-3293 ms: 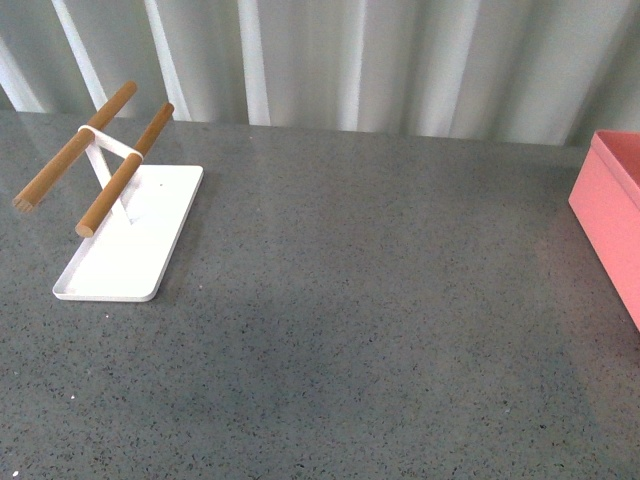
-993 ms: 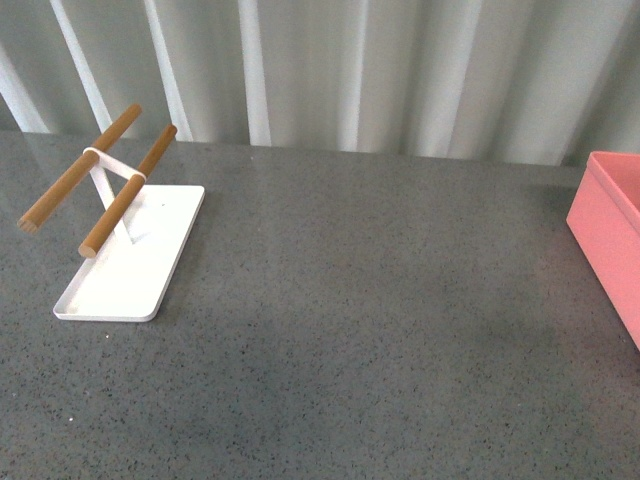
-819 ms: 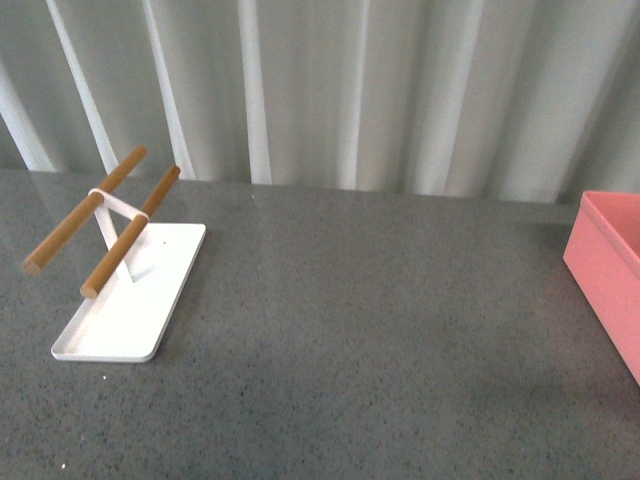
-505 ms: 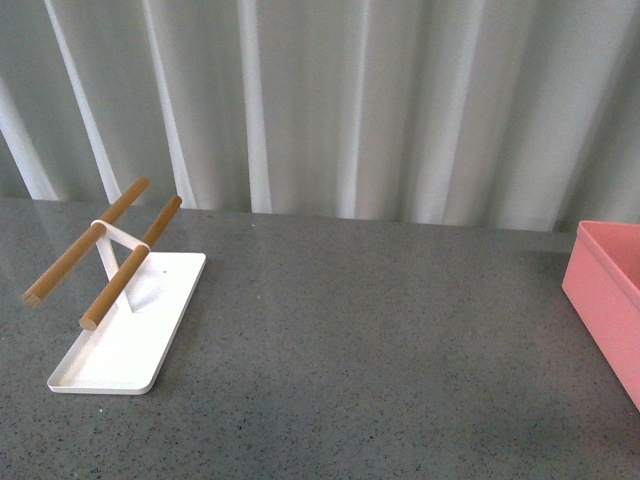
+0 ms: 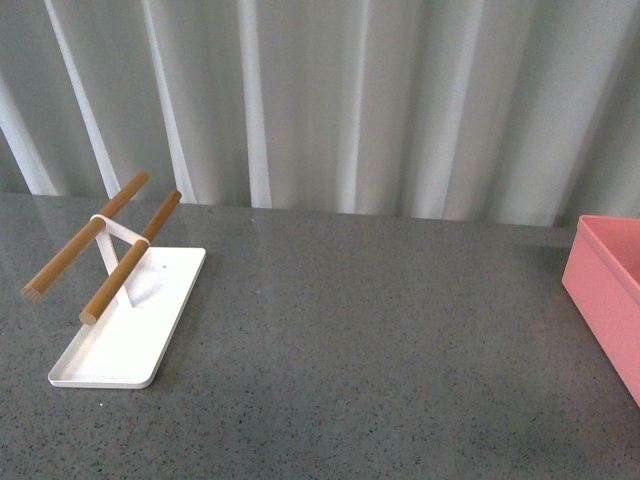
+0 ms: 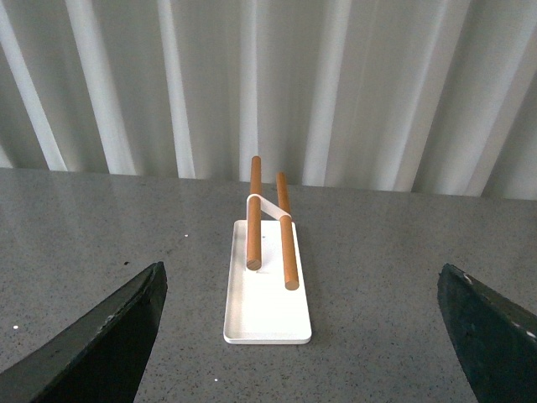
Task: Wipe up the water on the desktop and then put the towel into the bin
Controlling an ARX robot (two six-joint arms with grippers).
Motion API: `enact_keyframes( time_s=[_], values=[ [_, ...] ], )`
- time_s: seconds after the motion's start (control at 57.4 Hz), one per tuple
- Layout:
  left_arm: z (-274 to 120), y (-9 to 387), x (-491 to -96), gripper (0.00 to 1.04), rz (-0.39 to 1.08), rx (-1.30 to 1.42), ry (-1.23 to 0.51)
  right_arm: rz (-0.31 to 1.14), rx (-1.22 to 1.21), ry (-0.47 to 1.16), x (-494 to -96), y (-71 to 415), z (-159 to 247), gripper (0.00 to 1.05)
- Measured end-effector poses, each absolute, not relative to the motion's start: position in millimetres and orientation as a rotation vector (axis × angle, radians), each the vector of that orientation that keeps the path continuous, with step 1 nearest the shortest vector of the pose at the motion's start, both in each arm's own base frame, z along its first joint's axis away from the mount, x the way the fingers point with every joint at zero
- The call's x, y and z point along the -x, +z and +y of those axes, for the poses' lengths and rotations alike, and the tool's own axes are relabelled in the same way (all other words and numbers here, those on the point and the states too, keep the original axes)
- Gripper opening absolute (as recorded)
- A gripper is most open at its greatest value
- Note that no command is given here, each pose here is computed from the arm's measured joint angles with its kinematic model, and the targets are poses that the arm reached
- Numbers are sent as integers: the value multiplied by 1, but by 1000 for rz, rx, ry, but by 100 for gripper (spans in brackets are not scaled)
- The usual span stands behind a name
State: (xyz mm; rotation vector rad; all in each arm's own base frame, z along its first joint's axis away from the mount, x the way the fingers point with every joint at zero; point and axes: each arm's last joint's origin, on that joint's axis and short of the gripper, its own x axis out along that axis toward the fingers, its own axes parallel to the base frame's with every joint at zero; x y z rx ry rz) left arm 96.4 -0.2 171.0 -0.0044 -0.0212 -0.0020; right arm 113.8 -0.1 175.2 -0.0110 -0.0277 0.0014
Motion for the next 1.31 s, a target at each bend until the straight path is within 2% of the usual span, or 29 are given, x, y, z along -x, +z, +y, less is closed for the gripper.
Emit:
enact_keyframes(
  time_s=[0.383, 0.749, 1.185, 1.272, 1.307],
  values=[
    [0, 171, -96, 98, -21, 5, -2, 9, 10, 0, -100, 169, 0, 3],
    [0, 171, -96, 98, -22, 5, -2, -22, 10, -1, -96, 172, 0, 4],
    [0, 171, -96, 98, -22, 4, -2, -22, 10, -1, -96, 172, 0, 79],
    [0, 171, -96, 98, -22, 4, -2, -22, 10, -1, -96, 172, 0, 98],
    [0, 171, -96, 98, -22, 4, -2, -22, 9, -1, -96, 172, 0, 99]
  ],
)
